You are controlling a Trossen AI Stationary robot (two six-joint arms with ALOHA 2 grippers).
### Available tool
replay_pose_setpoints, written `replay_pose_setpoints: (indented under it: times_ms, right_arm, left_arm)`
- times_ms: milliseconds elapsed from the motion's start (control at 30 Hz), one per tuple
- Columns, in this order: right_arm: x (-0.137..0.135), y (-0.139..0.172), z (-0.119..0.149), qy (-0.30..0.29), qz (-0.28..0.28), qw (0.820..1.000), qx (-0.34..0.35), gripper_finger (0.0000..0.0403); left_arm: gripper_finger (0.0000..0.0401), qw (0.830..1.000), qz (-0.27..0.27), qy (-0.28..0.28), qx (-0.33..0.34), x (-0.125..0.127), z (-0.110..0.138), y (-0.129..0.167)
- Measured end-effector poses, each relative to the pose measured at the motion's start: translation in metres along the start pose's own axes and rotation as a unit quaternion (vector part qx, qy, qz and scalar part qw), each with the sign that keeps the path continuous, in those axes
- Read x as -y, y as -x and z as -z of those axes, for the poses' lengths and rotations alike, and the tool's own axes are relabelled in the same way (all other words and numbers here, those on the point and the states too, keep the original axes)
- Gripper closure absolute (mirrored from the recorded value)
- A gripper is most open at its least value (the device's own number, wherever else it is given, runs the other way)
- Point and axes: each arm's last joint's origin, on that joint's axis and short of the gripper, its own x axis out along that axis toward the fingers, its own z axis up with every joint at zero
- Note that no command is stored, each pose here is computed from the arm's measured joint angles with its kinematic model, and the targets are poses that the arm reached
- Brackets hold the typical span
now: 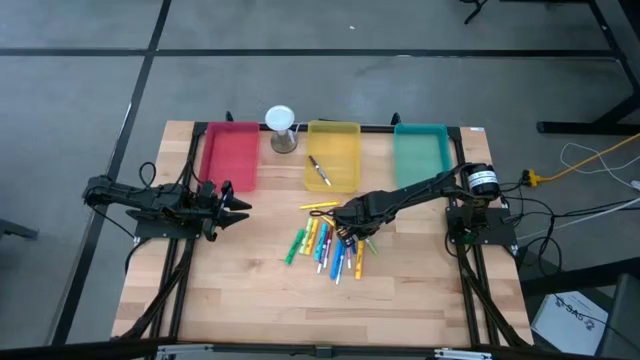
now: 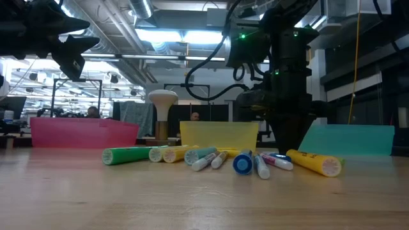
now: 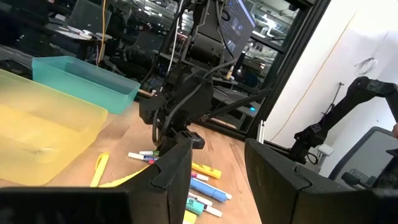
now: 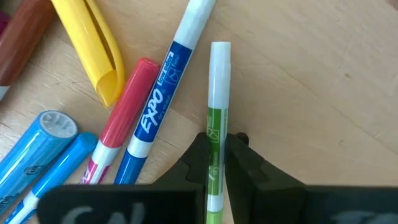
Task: Pick & Place Markers
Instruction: Put the green marker into the yellow bin
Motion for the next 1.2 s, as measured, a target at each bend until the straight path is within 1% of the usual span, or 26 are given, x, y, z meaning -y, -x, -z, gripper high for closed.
replay_pose_setpoints:
  times_ms: [233,533,700,1000,1200]
  right_arm:
    - [0.003,0.009,0.001,0.000,0.004,1.000,0.011,0.0376]
    - [0.004,0.013,0.001,0.005,0.008,1.000,0.014,0.0376]
    - [0.001,0.028,-0.009,0.013,-0.005,0.999,0.041,0.0376]
    - [0.000,0.065,-0.048,0.032,-0.025,0.994,0.100,0.0376]
    - [0.008,0.095,-0.086,0.038,-0.036,0.986,0.161,0.0376]
  left_arm:
    - [0.0258,1.000,0.000,0.000,0.000,0.000,0.000,0.000]
    - [0.0258,1.000,0.000,0.000,0.000,0.000,0.000,0.000]
    - [0.0258,1.000,0.000,0.000,0.000,0.000,0.000,0.000]
    - [0.0258,1.000,0.000,0.000,0.000,0.000,0.000,0.000]
    - [0.0258,1.000,0.000,0.000,0.000,0.000,0.000,0.000]
